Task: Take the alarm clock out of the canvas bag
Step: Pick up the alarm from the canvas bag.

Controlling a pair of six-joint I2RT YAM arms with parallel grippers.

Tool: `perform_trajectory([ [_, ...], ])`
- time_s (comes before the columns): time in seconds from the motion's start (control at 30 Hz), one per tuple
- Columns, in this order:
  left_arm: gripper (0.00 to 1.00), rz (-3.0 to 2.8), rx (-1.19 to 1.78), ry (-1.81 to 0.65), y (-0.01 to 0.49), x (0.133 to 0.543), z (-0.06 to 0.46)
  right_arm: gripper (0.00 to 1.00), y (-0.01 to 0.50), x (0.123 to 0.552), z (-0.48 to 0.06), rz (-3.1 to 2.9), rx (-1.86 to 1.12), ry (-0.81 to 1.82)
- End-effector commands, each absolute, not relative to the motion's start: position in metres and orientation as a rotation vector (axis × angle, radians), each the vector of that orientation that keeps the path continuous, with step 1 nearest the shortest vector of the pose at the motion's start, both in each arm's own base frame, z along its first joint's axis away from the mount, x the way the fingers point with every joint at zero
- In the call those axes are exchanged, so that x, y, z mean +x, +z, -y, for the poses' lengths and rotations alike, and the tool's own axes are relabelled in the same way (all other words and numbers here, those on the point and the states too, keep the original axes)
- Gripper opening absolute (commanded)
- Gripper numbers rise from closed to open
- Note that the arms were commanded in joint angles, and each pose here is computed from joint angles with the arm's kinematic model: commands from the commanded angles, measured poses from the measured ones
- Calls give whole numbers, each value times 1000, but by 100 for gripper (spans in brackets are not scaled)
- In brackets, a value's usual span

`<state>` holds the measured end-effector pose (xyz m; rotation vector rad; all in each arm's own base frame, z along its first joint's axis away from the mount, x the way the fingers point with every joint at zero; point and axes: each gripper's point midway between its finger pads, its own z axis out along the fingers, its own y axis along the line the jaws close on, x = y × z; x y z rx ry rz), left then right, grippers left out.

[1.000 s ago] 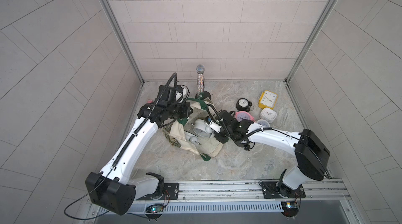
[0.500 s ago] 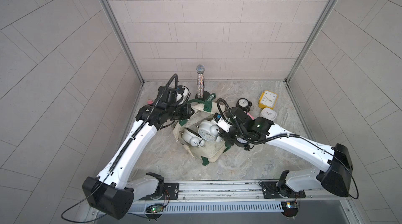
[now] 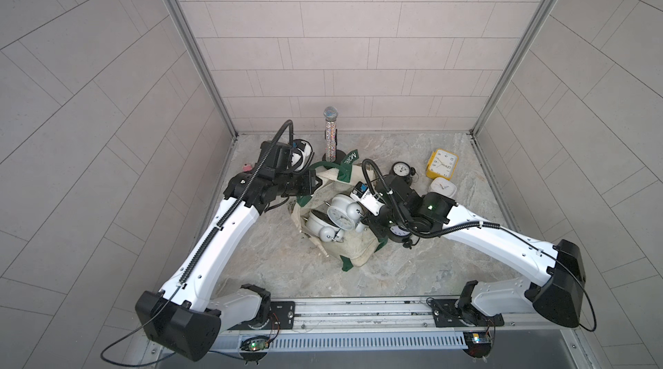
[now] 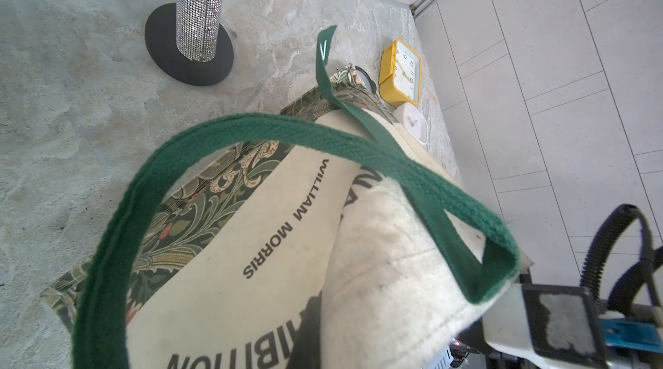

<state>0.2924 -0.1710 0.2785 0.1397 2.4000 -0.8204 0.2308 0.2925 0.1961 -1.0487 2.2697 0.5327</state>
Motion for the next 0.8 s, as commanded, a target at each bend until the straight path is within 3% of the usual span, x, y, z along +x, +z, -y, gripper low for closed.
perform_trajectory([
  [0.0,0,-2338,59,-771,295,309,159,0,200,246,-303,-2230,-960,544],
  [0.43,0,-2379,-30,-758,279,320,157,0,162,242,-333,-2208,-1084,322],
  [0.77,0,-2393,-63,-716,274,322,152,0,166,237,-329,-2129,-1194,146],
])
